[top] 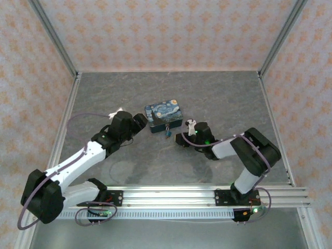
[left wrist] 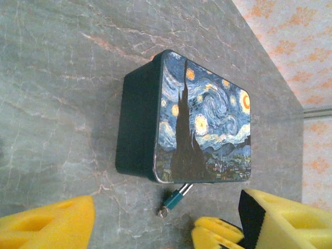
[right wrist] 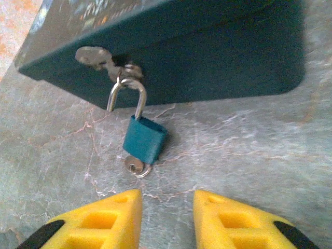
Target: Unlock the padlock with the key
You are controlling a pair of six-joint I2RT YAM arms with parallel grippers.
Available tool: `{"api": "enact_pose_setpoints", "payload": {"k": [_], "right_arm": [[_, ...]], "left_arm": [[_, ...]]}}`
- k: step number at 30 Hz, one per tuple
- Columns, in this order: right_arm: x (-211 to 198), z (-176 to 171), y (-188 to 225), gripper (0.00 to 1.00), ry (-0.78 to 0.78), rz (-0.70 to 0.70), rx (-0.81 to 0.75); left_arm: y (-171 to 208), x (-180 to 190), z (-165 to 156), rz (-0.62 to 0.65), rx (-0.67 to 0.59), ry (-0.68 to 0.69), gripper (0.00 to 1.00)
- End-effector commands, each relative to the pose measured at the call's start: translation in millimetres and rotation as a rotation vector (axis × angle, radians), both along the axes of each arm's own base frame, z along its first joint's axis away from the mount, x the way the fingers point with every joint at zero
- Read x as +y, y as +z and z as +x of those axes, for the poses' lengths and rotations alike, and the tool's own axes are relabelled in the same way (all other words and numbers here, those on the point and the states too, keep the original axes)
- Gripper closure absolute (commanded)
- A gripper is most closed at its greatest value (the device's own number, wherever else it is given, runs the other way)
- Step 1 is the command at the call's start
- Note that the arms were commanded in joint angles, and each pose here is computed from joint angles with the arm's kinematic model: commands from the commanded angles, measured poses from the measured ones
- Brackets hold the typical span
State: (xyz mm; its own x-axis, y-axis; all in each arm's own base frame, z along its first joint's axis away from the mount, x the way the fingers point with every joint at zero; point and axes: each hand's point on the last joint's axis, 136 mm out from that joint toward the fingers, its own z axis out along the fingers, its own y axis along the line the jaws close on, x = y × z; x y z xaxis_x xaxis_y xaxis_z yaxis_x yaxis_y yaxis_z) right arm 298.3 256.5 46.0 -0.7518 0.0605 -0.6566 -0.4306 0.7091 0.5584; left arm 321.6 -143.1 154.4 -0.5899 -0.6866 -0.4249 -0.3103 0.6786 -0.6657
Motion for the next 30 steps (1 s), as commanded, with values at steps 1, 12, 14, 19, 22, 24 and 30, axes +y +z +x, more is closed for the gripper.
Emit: {"api": "enact_pose_setpoints", "payload": {"k": [1,12,14,19,22,24,30], "right_arm": [[-4.4,3.5,19.0,0.65,-0.007,0.043,-0.021],[1.5,33.3,68.5,0.36,-0.079,0.245,0.030],[4.8,37.9,71.2,0.30,-0.085,0.271,0.043],[9.1,48.8,68.1,0.21,-0.113,0.290,0.075],[14.5,54.9,66.3,0.19,-0.102,0.302,0.079],[17.6,58.8,65.1,0.19,-0.098,0.305,0.079],[21.3,74.0,64.0,0.19,-0.081,0.260,0.030]], "left_arm": [[3.3,-1.6,13.4,0.051,0.005,-0.056,0.25],[-26.1,-7.4,67.2,0.117,0.081,-0.147,0.24],[-33.7,-12.0,76.2,0.121,0.091,-0.171,0.24],[-55.7,-22.1,87.5,0.132,0.141,-0.216,0.24],[-68.2,-22.8,87.1,0.137,0.172,-0.223,0.27],[-74.5,-19.8,82.6,0.162,0.192,-0.222,0.30],[-90.7,-16.6,60.4,0.195,0.231,-0.218,0.32]]}}
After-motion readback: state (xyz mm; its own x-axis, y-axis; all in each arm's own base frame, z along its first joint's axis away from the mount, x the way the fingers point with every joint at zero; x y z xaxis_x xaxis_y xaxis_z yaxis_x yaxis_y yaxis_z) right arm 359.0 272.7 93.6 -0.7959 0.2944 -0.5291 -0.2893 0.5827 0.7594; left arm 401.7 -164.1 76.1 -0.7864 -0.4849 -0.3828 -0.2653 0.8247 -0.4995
